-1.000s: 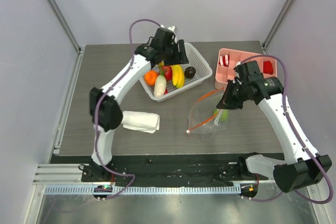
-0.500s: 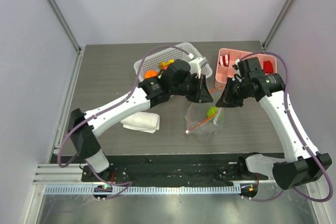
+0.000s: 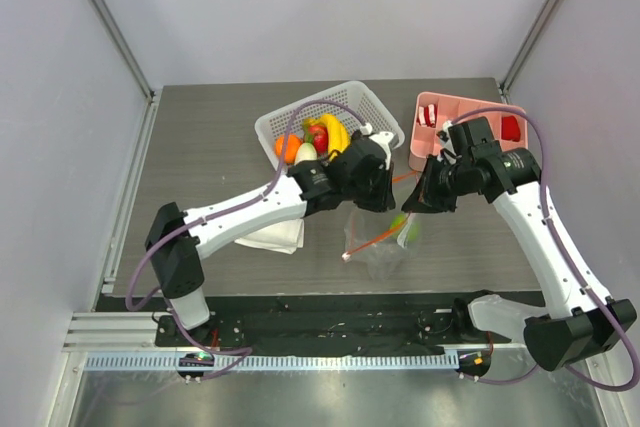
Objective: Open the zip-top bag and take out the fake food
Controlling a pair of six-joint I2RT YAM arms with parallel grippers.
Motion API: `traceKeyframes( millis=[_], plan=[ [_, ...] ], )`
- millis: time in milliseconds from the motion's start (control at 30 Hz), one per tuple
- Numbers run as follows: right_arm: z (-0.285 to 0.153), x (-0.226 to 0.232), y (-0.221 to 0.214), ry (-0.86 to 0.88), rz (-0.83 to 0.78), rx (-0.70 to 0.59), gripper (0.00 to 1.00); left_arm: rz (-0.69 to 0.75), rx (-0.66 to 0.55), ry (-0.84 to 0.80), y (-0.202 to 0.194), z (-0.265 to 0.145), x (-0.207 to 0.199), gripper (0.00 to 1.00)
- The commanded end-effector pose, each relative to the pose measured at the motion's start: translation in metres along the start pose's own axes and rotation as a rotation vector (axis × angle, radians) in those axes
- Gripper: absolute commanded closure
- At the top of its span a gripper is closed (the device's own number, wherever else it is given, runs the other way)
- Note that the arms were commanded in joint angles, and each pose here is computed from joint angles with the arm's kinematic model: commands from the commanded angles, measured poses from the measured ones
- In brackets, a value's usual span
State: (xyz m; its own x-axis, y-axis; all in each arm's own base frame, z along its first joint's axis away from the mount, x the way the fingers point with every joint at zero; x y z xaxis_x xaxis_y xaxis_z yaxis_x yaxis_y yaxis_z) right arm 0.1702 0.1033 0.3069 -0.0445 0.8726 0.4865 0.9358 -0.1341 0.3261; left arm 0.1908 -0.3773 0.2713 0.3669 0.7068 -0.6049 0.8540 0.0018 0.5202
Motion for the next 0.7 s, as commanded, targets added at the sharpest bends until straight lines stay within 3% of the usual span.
traceKeyframes(
  millis=[0, 233, 400, 533, 667],
  plan=[
    [-0.001, 0.01, -0.001, 0.077, 0.053, -0.031, 0.99, 0.115, -0.124, 0.11, -0.005, -0.012, -0.017, 0.98],
    [0.002, 0.018, 0.001, 0.135, 0.077, -0.021, 0.99, 0.171, -0.191, 0.276, -0.019, 0.008, -0.004, 1.0],
    [0.002, 0.02, 0.001, 0.169, 0.091, -0.016, 0.99, 0.145, -0.24, 0.186, -0.023, 0.031, -0.006, 1.0],
    [0.001, 0.02, -0.001, 0.168, 0.085, -0.012, 0.99, 0.181, -0.276, 0.209, -0.027, 0.039, 0.008, 1.0],
    [0.0, 0.019, -0.003, 0.169, 0.068, -0.006, 0.99, 0.192, -0.248, 0.204, -0.031, 0.042, 0.019, 1.0]
  ],
)
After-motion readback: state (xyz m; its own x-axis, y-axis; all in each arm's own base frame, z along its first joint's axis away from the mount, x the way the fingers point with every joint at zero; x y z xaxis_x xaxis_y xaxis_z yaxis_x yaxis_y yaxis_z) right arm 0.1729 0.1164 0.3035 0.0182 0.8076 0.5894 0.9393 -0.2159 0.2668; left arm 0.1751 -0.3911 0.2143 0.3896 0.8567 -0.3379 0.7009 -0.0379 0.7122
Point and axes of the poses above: each gripper's point midway between its finger pads, its own z axis out along the fingers, its own x axis along the line the jaws close on, y = z × x, the point moved 9 cm from there along -z, back along the fingers, and after that the axes turned 10 degrees about -z, right-handed, at the moved point
